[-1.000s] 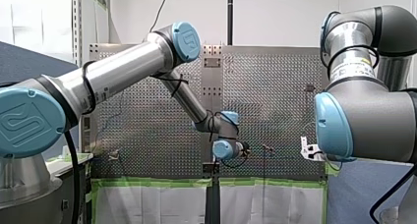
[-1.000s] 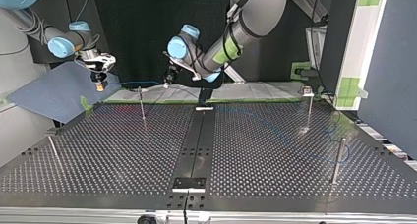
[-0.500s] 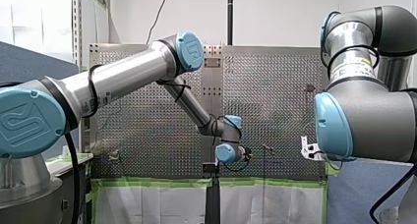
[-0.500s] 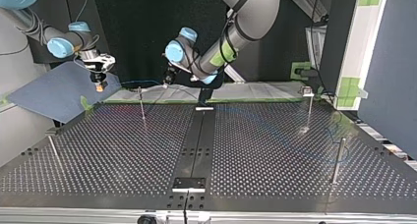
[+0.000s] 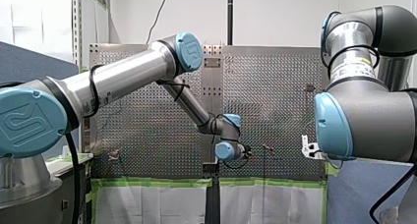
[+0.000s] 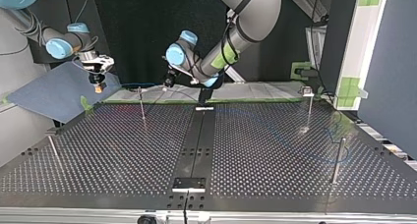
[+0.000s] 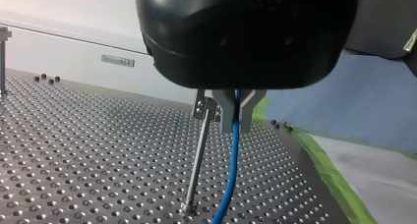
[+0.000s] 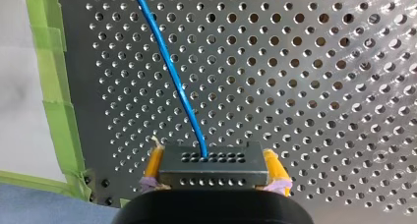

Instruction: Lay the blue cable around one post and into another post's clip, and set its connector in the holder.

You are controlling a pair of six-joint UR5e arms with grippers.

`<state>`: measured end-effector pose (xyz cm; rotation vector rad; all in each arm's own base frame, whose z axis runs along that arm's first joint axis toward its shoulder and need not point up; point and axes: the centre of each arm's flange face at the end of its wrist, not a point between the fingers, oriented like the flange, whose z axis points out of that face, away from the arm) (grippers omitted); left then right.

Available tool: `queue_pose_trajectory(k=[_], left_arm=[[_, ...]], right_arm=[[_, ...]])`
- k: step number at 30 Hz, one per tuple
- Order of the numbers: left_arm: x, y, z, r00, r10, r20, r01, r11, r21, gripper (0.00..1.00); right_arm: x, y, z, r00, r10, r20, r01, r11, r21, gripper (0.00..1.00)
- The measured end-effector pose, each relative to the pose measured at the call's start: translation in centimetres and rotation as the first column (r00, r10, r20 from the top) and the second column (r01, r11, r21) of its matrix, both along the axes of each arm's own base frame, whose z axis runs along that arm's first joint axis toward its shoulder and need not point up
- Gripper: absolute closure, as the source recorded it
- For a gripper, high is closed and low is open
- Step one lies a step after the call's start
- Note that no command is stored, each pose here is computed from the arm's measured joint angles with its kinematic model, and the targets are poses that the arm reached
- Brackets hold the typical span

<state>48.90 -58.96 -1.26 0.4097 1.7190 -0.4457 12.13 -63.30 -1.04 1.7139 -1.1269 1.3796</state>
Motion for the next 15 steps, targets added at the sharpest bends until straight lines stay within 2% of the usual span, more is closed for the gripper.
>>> queue_pose_trajectory(k=[9,15], left_arm=[[0.2,-0.5,0.6,0.9999,-0.006,0.014,0.006,1.0,-0.002,0.97],[-0.3,-1.2,1.0,0.9989,-0.044,0.019,0.044,0.999,0.001,0.99]], right_arm=[[-0.1,-0.6,0.4,1.0,-0.003,-0.005,0.003,1.0,-0.008,1.0],[-0.1,-0.7,0.5,1.0,-0.002,-0.004,0.002,1.0,-0.009,1.0]])
